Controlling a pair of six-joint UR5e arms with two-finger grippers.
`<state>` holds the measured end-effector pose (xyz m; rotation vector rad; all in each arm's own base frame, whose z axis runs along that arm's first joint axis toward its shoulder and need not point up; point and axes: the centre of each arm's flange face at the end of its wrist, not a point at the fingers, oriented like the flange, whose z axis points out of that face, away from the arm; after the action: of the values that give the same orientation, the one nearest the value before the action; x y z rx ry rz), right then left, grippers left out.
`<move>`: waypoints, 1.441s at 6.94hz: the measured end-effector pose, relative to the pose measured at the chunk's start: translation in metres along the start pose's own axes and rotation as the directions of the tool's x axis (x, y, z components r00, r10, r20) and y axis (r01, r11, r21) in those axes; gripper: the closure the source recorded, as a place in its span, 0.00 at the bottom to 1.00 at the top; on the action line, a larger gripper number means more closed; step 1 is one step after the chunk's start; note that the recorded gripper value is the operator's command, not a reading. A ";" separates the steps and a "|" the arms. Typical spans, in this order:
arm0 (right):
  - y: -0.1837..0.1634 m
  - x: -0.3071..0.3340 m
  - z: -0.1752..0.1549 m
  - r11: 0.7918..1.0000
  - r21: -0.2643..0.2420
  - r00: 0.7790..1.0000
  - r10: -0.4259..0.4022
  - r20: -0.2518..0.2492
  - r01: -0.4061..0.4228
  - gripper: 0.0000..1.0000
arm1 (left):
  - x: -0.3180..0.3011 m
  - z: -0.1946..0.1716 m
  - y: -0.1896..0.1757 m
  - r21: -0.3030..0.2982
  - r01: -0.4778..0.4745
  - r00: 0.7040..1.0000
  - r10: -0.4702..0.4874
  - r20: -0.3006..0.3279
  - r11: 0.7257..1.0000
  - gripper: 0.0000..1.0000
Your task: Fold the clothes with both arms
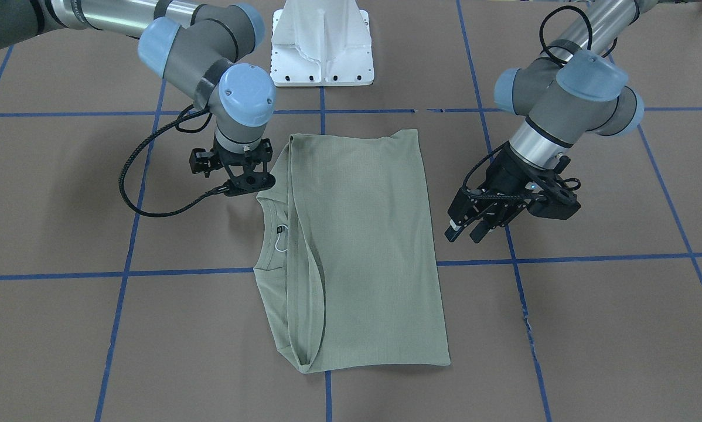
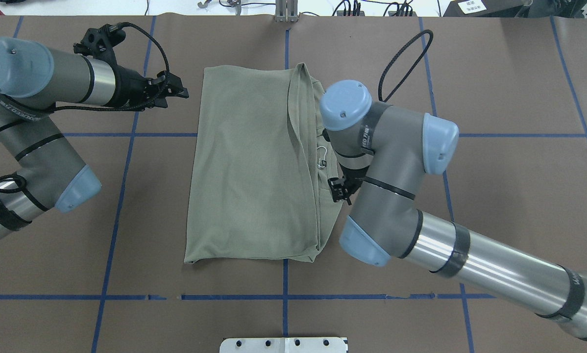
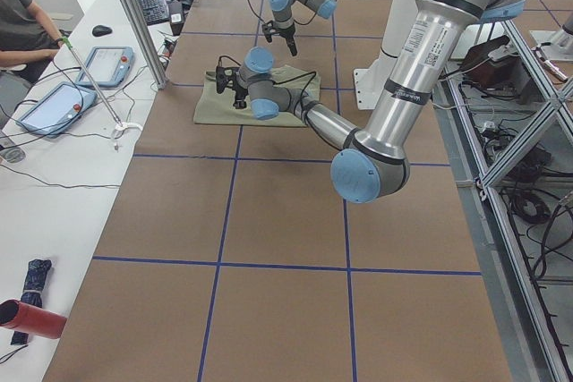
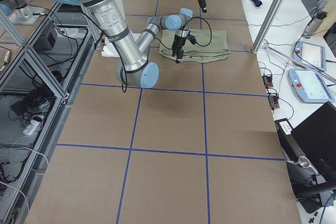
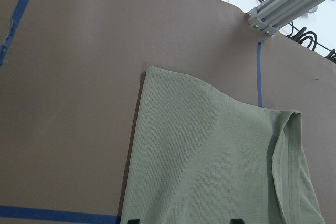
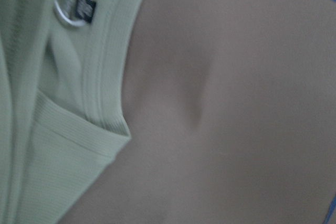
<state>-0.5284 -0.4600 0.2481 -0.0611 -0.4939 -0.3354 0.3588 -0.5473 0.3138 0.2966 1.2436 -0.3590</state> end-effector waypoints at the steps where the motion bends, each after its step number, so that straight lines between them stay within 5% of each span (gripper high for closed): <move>1: -0.031 -0.018 -0.014 0.999 0.037 1.000 0.009 0.025 -0.010 0.00 | -0.001 -0.001 0.001 -0.001 0.000 1.000 0.000 0.001 1.000 0.34; 5: -0.117 -0.058 -0.010 0.990 0.118 0.994 0.070 0.089 -0.081 0.00 | -0.003 -0.002 0.002 -0.002 0.001 1.000 -0.001 0.004 1.000 0.33; 10: -0.165 0.018 0.014 0.993 0.109 0.998 0.047 0.034 -0.051 0.00 | -0.004 -0.002 0.004 -0.006 0.001 1.000 -0.001 0.005 1.000 0.33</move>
<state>-0.5741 -0.6196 0.2650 0.0284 -0.5401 -0.2590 0.3572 -0.5427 0.3173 0.2894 1.2404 -0.3566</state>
